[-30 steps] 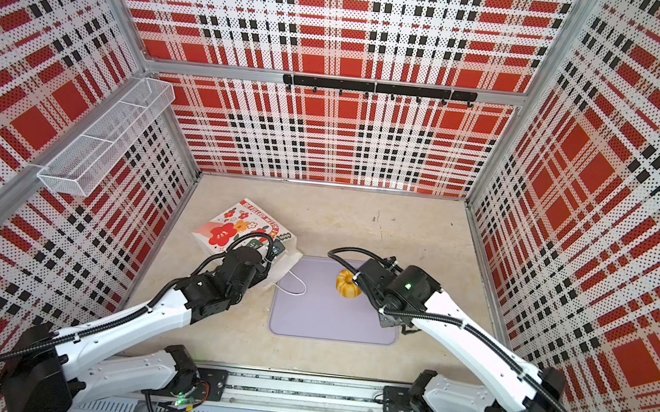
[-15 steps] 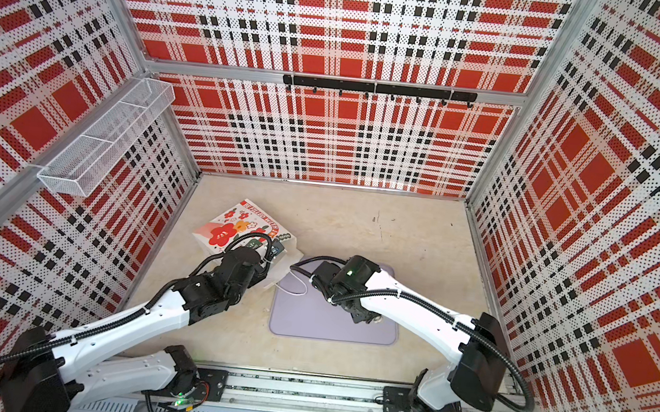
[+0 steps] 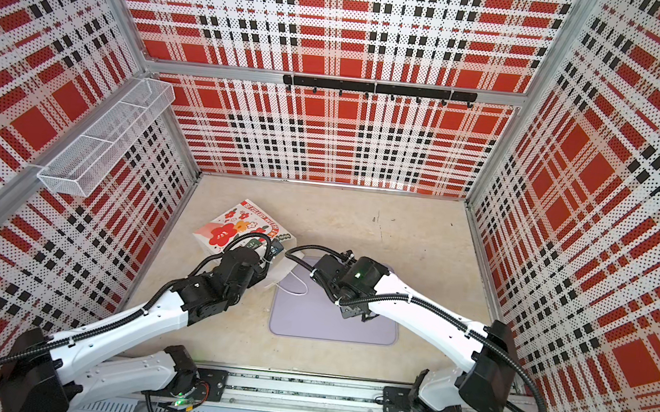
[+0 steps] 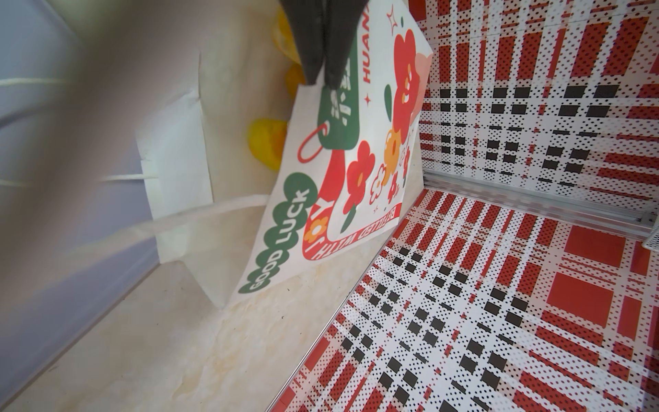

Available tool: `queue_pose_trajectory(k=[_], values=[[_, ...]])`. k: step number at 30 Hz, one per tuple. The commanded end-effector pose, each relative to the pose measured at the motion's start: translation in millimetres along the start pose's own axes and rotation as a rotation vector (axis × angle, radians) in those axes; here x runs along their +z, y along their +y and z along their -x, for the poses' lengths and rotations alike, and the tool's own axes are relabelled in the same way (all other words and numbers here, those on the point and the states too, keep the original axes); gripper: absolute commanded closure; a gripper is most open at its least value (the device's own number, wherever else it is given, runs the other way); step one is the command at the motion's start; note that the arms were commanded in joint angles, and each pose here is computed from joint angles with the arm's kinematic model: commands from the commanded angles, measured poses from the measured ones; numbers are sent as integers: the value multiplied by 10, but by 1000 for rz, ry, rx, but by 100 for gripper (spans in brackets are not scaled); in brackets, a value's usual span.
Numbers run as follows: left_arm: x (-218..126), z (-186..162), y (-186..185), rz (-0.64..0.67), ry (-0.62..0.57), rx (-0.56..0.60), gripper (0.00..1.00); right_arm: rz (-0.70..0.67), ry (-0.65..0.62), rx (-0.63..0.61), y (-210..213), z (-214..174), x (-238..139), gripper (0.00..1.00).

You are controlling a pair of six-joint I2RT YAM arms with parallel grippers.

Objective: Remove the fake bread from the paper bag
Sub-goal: 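Carry the roll onto the tray beside the first roll and release it, then lift the tongs away from the rolls on the tray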

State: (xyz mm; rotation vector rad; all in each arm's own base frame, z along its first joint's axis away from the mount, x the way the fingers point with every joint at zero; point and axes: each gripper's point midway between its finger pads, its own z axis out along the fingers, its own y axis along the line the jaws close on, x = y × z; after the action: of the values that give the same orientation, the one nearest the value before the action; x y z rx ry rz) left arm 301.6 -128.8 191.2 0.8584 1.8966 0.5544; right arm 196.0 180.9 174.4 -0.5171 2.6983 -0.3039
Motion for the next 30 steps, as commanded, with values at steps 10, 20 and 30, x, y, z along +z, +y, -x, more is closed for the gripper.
queue_pose_trajectory(k=[10,20,30], values=[[-52,66,-1,-10,-36,-15,100,256,-57,112,212,-133,-172,77],[-68,75,-12,-12,-41,-12,100,211,-50,140,8,-289,-165,87],[-65,76,-14,-12,-41,-13,100,217,-13,187,-188,-420,17,97]])
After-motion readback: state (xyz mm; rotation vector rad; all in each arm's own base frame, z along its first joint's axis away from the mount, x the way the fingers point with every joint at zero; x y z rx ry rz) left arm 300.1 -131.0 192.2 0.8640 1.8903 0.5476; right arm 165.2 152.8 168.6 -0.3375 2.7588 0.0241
